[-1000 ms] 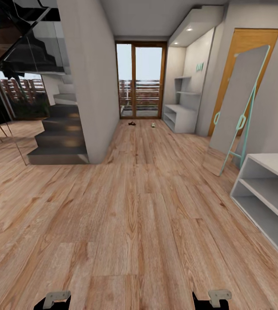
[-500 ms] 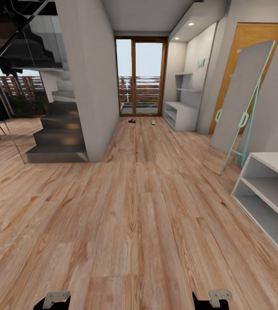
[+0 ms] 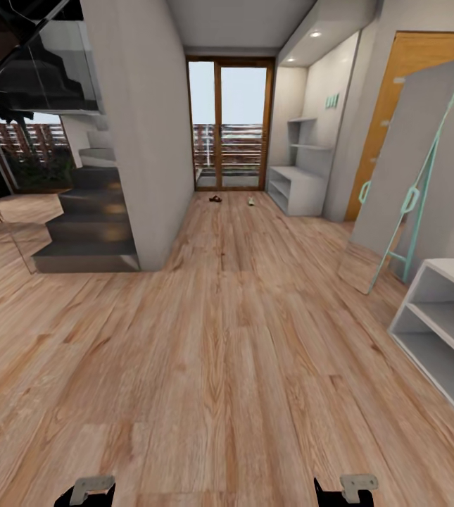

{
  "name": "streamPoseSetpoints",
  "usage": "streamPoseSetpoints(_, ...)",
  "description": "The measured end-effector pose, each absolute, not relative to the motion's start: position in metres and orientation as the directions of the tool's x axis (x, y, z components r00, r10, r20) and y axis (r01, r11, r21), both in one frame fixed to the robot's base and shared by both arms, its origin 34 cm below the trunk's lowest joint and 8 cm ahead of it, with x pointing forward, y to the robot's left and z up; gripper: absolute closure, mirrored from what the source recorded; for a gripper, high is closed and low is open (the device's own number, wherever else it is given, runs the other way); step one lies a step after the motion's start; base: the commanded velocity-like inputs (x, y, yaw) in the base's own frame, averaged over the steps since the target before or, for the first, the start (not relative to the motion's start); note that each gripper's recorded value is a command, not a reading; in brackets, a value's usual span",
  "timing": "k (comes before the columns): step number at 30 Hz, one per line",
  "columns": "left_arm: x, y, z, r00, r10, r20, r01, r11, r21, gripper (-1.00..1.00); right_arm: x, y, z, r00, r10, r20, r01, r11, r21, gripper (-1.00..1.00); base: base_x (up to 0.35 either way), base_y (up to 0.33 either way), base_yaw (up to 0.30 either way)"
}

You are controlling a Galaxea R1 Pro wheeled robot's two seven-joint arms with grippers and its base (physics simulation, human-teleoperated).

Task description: Pick up the two gym shoes and the two sandals from the corridor floor and place them onto the hallstand (shoe rack) in the corridor, making sure they are on the rack and not on the floor. Arrange them so the two gym shoes are next to each other and the two sandals are next to each other.

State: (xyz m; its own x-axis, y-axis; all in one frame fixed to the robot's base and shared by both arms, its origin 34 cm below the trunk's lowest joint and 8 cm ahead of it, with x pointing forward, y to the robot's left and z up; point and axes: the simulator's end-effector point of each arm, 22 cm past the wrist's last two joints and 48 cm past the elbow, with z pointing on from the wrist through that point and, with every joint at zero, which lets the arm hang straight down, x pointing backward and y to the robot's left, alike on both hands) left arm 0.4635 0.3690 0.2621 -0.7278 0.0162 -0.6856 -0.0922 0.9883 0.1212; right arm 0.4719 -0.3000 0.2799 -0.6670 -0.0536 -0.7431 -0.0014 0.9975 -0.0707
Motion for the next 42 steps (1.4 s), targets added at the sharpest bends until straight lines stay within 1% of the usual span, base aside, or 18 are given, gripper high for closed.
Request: streamPoseSetpoints(42,0.463,0.370,0.262,-0.727,0.009,-0.686,-0.100,0.988,0.119,-1.00,0.462,-0.300,0.272,-0.686,-0.055,-0.725,-0.005,0.997,-0.071,-1.00,0.339,0.000,0.000)
